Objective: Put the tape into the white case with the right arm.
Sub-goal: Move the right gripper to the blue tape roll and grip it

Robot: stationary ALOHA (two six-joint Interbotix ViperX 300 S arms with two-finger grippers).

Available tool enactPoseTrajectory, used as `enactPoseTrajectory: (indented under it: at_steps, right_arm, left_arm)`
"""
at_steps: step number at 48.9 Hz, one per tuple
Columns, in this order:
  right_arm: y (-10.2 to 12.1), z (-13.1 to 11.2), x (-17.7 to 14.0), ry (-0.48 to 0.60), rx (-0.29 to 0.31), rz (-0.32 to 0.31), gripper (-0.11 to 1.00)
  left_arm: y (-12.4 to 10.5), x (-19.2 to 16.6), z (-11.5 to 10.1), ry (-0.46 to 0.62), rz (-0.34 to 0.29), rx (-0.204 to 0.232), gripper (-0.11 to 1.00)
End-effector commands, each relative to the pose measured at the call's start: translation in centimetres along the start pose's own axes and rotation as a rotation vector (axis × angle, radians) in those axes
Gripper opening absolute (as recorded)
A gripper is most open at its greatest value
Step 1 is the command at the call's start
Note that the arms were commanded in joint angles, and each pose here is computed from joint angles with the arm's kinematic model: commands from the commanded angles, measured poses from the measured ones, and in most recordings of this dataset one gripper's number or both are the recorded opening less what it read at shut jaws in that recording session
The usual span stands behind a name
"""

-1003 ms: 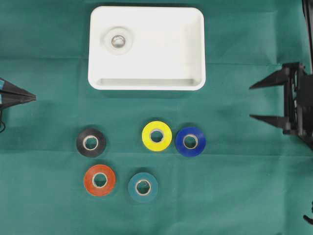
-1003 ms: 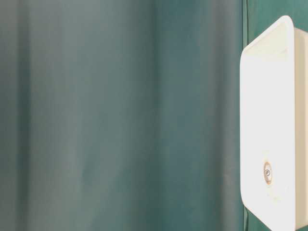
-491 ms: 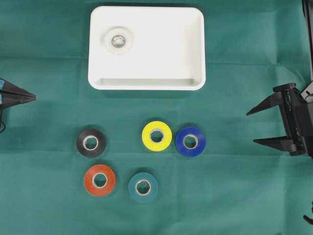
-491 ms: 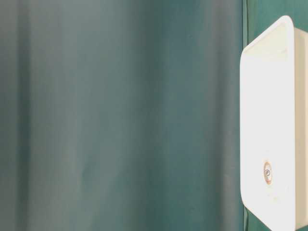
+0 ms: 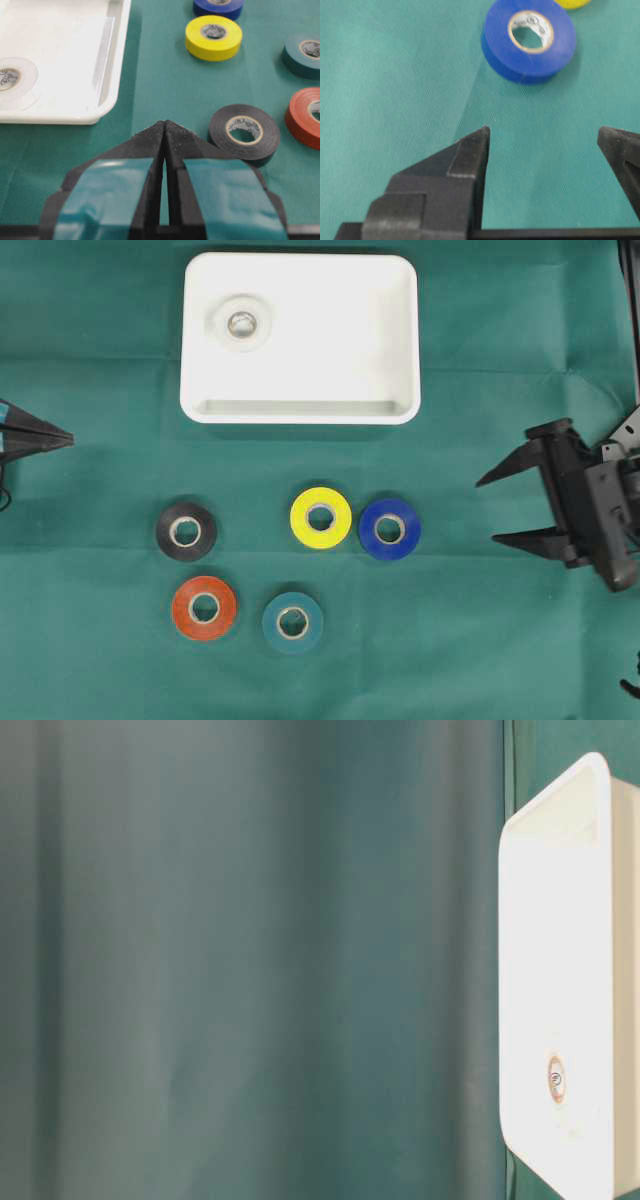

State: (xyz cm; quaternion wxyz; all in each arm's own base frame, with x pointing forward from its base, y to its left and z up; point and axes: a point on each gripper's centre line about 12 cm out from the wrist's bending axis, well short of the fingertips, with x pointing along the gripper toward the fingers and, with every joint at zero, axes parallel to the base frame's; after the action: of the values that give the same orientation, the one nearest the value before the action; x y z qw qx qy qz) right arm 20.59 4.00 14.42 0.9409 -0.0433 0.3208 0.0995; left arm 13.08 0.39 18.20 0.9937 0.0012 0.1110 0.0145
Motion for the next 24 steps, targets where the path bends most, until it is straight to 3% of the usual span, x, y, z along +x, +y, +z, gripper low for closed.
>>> enactPoseTrajectory:
  at_steps: [1,24]
  right_arm:
    - [0.2,1.8,1.1,-0.02,-0.025,0.016,0.62]
    - [1.3,4.5,7.6,0.063,-0.064,0.061,0.62]
  left_arm:
    - [0.0,0.0,0.5,-0.012,0.002,-0.002,0.0]
    - [0.0,0.0,0.5,-0.012,0.002,-0.002,0.0]
